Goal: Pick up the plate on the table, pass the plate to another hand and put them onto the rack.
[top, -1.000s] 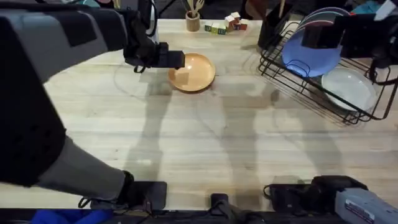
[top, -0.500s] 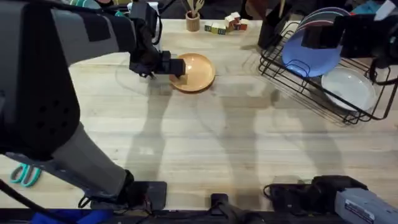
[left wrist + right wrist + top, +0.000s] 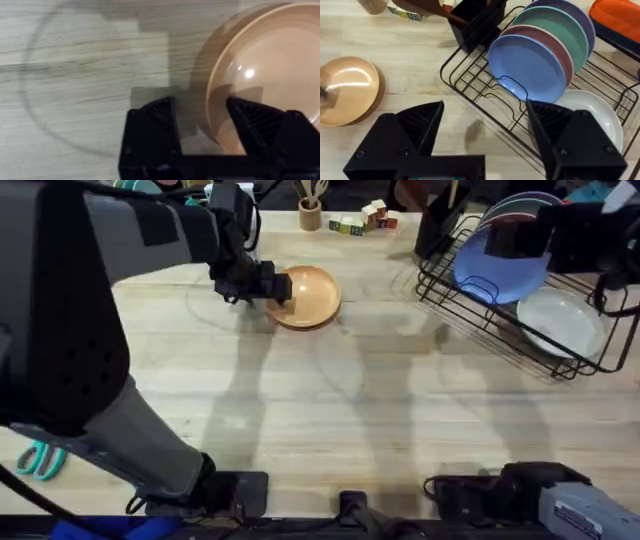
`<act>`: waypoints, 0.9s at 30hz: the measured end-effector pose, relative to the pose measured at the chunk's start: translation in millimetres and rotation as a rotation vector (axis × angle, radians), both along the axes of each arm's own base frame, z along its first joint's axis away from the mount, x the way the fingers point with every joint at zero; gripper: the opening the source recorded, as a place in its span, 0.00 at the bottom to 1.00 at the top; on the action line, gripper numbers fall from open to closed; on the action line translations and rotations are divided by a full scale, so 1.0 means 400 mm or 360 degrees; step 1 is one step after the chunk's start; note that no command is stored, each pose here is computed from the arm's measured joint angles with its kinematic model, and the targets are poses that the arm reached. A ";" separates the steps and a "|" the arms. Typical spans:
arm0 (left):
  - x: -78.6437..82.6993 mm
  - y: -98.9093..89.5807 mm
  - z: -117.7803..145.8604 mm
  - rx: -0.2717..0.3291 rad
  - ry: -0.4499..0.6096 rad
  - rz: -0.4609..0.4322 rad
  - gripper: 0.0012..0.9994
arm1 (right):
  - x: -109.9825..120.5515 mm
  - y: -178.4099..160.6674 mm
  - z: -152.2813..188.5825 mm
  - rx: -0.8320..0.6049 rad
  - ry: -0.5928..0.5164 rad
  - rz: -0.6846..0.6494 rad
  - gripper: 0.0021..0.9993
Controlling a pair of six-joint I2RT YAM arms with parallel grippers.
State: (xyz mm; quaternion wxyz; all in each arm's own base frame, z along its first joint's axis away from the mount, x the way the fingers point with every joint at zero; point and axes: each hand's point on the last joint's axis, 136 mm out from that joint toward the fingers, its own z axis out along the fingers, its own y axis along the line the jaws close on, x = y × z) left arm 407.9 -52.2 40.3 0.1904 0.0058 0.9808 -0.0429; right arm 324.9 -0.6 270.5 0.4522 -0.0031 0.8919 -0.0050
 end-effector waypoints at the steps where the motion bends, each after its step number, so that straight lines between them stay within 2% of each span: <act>1: 0.000 -0.002 0.000 -0.0005 0.0000 -0.0003 0.63 | 0.000 0.000 0.000 0.0000 0.0000 0.0000 1.00; 6: 0.000 -0.007 0.001 -0.0023 0.0002 -0.0004 0.46 | 0.000 0.000 0.000 0.0000 0.0000 0.0000 1.00; 8: 0.000 -0.008 0.001 -0.0028 -0.0001 -0.0006 0.36 | 0.000 0.000 0.000 0.0000 0.0000 0.0000 1.00; 16: 0.011 -0.008 0.011 -0.0042 -0.0019 0.0006 0.06 | 0.000 0.000 0.000 0.0000 0.0000 0.0000 1.00; 23: 0.016 -0.010 0.025 -0.0048 -0.0018 0.0006 0.04 | 0.000 0.000 0.000 0.0000 0.0000 0.0000 1.00; 27: 0.034 -0.013 0.063 -0.0051 -0.0028 0.0002 0.04 | 0.000 0.000 0.000 0.0000 0.0000 0.0000 1.00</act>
